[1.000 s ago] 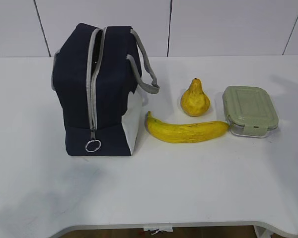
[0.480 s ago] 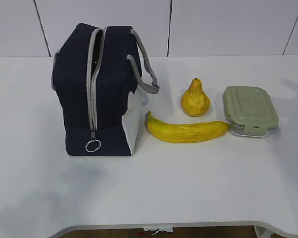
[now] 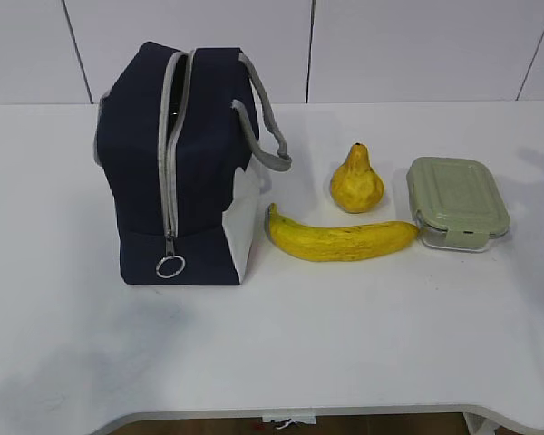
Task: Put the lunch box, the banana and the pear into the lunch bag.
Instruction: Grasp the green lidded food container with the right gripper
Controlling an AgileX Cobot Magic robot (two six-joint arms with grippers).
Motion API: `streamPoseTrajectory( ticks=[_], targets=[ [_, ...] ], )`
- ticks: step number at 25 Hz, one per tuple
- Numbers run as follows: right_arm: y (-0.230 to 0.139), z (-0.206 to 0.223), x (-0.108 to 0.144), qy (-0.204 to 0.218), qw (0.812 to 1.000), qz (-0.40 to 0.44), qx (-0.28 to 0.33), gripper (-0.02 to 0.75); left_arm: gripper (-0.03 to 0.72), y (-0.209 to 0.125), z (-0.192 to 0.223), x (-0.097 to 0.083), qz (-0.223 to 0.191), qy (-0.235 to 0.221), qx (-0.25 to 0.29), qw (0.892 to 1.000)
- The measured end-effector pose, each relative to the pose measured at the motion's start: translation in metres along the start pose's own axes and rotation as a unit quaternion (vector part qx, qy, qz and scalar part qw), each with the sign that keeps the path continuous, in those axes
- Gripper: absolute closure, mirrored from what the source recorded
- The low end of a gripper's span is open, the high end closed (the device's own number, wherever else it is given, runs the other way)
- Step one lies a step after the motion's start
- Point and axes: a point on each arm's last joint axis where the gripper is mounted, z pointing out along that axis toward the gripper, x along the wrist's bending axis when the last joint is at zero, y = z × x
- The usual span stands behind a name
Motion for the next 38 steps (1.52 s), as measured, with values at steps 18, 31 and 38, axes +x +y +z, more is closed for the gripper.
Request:
streamPoseTrajectory(
  ticks=[18, 31, 38],
  targets=[
    [0.046, 0.067, -0.020, 0.043, 0.997, -0.056, 0.018, 0.146, 0.444, 0.000, 0.000, 0.000, -0.001, 0.000, 0.000, 1.000],
    [0.049, 0.099, -0.022, 0.051, 0.996, -0.061, 0.048, 0.148, 0.444, 0.000, 0.000, 0.000, -0.001, 0.000, 0.000, 1.000],
    [0.046, 0.110, -0.031, 0.056, 0.996, -0.045, 0.057, 0.149, 0.444, 0.000, 0.000, 0.000, -0.001, 0.000, 0.000, 1.000]
  ],
)
